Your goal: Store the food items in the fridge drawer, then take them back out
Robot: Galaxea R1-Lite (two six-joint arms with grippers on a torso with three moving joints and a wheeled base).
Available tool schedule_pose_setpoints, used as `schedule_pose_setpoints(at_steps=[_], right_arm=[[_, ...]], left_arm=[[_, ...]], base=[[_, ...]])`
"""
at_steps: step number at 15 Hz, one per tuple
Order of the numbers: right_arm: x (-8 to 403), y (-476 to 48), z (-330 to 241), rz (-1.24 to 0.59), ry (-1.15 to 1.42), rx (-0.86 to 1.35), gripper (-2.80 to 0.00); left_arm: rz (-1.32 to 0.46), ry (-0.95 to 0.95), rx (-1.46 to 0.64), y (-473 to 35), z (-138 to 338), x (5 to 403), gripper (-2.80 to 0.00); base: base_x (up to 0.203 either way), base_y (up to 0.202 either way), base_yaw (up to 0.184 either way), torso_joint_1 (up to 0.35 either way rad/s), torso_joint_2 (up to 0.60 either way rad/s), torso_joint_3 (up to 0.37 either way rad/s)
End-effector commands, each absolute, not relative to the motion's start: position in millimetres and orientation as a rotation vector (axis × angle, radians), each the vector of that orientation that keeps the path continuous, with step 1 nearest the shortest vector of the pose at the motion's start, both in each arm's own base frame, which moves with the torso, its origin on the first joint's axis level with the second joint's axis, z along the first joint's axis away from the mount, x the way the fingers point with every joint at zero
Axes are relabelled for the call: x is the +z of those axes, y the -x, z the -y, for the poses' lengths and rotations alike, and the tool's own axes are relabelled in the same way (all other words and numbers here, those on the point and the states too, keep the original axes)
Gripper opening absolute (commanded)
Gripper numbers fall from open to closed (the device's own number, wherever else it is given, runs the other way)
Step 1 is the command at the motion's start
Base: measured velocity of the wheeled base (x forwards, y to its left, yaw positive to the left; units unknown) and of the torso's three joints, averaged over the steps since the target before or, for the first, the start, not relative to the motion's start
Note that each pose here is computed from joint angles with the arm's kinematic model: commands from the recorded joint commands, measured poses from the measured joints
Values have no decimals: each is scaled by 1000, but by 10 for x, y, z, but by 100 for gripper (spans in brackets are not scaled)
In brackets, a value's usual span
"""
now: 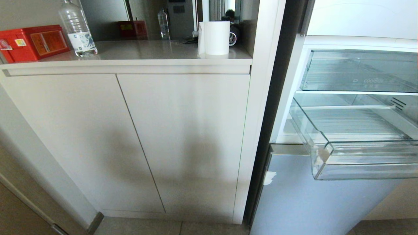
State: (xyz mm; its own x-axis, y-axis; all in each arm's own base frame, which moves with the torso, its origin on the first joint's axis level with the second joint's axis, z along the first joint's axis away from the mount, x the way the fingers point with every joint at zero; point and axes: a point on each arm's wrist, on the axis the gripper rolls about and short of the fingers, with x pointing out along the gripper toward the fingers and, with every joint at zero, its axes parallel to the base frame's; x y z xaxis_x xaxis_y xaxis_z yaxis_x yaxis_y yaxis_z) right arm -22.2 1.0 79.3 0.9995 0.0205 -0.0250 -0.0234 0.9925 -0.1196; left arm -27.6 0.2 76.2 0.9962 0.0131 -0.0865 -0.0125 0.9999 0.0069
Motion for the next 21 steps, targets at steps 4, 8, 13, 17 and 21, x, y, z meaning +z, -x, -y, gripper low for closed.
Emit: schedule_pose_setpoints(at_steps=[4,8,13,17,21], right_arm=[[744,227,-4,-8,43,-1,-280],[749,228,-4,-6,41,-1,-280],[750,228,-3,-5,19,-3,-280],[750,228,-3,-5,18,-4,-280],[750,228,-3,-5,15,-3,-280]], left_arm=[[-89,-6,14,275,-2,761,-280],[-89,-6,14,275,-2,761,-280],[-89,-6,14,275,-2,761,-280],[-89,-6,14,275,-2,761,-280],[-89,-6,14,275,-2,761,-280]], base=[[0,0,0,0,0,0],[-1,1,-69,1,0,1],[-3,7,-174,2,2,-1],[-2,9,-177,2,1,3],[-2,8,-170,1,3,2]])
